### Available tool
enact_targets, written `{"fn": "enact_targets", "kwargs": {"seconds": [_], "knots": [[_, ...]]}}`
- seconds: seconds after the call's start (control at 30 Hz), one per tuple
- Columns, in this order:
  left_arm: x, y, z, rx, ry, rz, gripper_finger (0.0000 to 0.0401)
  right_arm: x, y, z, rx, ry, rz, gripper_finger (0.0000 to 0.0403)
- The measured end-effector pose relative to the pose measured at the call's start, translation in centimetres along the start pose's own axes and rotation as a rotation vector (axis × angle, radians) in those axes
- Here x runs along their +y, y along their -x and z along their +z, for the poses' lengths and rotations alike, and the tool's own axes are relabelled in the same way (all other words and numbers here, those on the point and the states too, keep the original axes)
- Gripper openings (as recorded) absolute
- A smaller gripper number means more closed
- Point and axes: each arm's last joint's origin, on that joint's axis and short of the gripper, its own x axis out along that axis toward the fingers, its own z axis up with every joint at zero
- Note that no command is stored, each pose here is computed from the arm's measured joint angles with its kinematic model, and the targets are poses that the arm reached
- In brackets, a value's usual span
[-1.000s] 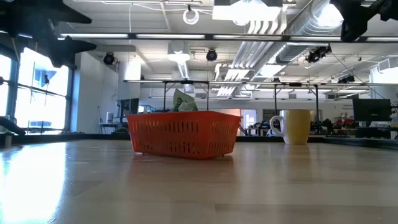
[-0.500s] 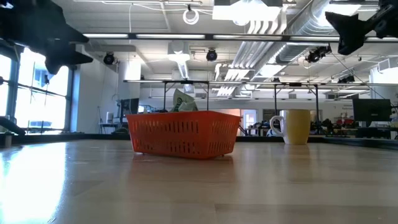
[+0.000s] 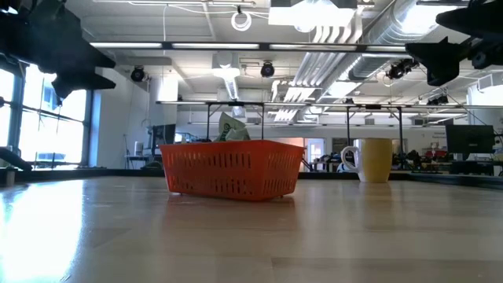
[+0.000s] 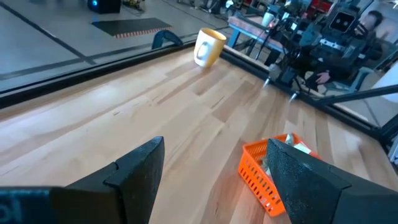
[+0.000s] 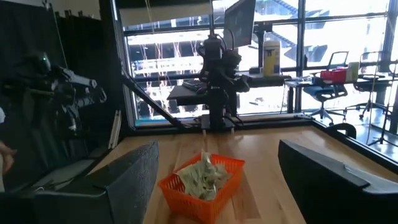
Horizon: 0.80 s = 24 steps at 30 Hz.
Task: Pick and place Stevia / Truvia into bins
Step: Return to Home Position
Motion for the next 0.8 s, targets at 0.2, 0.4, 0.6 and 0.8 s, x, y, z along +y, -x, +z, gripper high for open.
{"fn": "enact_targets", "kwargs": {"seconds": [0.2, 0.4, 0.6, 0.8], "knots": [[0.0, 0.0, 0.0, 0.0, 0.0, 0.0, 0.0317, 0.0, 0.0, -0.08, 0.007, 0.003, 0.0, 0.0319], [0.0, 0.0, 0.0, 0.0, 0.001, 0.0, 0.0317, 0.0, 0.0, -0.09, 0.008, 0.003, 0.0, 0.0319], [0.01, 0.0, -0.01, 0.001, 0.0, 0.0, 0.0317, 0.0, 0.0, -0.11, 0.009, 0.004, 0.0, 0.0319], [0.01, 0.0, -0.01, 0.001, 0.0, 0.0, 0.0317, 0.0, 0.0, -0.11, 0.009, 0.003, 0.0, 0.0319]]}}
